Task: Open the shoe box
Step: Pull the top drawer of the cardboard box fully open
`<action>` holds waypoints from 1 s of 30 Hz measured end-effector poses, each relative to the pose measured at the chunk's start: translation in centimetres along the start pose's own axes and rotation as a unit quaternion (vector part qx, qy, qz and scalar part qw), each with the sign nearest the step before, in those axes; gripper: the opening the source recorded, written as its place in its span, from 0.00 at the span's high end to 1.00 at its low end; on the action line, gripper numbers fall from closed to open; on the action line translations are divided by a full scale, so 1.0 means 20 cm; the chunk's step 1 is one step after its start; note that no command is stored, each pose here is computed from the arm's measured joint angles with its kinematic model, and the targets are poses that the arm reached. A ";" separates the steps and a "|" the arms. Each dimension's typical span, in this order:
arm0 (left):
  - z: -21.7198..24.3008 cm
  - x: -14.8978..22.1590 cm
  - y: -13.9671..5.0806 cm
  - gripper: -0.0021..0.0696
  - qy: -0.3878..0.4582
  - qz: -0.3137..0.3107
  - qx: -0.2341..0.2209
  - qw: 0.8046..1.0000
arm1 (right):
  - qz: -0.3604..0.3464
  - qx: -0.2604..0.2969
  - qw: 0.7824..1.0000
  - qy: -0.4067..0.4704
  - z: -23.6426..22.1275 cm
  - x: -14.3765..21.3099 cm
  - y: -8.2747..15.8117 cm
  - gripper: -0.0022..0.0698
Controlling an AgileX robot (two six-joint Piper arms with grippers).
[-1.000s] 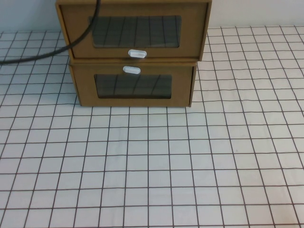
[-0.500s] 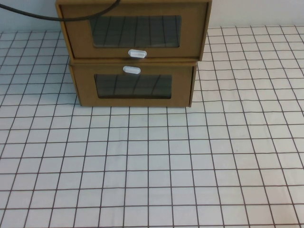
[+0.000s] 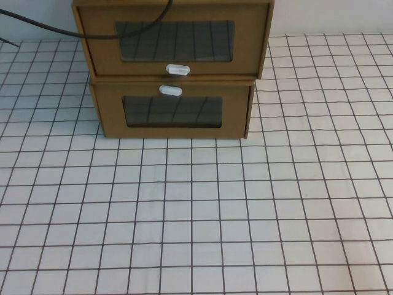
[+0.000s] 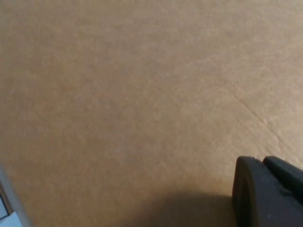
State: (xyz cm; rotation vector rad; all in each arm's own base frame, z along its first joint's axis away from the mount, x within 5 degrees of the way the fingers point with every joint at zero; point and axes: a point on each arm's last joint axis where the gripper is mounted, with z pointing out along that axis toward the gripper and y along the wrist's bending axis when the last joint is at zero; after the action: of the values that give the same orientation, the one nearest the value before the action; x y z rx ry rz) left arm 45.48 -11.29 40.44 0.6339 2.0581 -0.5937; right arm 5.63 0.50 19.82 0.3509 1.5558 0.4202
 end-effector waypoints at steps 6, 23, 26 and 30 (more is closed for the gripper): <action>0.00 0.00 0.00 0.97 0.006 0.008 -0.009 1.000 | 0.077 -0.011 0.997 0.007 0.00 0.00 0.01 0.99; 0.01 0.01 0.00 0.97 0.012 0.012 -0.009 1.000 | -0.075 -0.085 0.934 0.338 0.31 -0.38 0.38 0.99; 0.01 0.01 0.00 0.97 0.012 0.012 -0.009 1.000 | -0.090 -0.097 0.917 0.375 0.44 -0.42 0.41 0.99; 0.01 0.01 0.00 0.97 0.012 0.012 -0.009 1.000 | -0.114 -0.129 0.899 0.402 0.60 -0.45 0.50 0.99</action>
State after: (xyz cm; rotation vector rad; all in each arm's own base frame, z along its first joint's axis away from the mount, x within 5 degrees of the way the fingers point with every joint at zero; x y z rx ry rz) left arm 45.42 -11.39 40.28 0.6569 2.0736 -0.5553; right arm 17.52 5.67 32.41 -0.2600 2.2787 0.6234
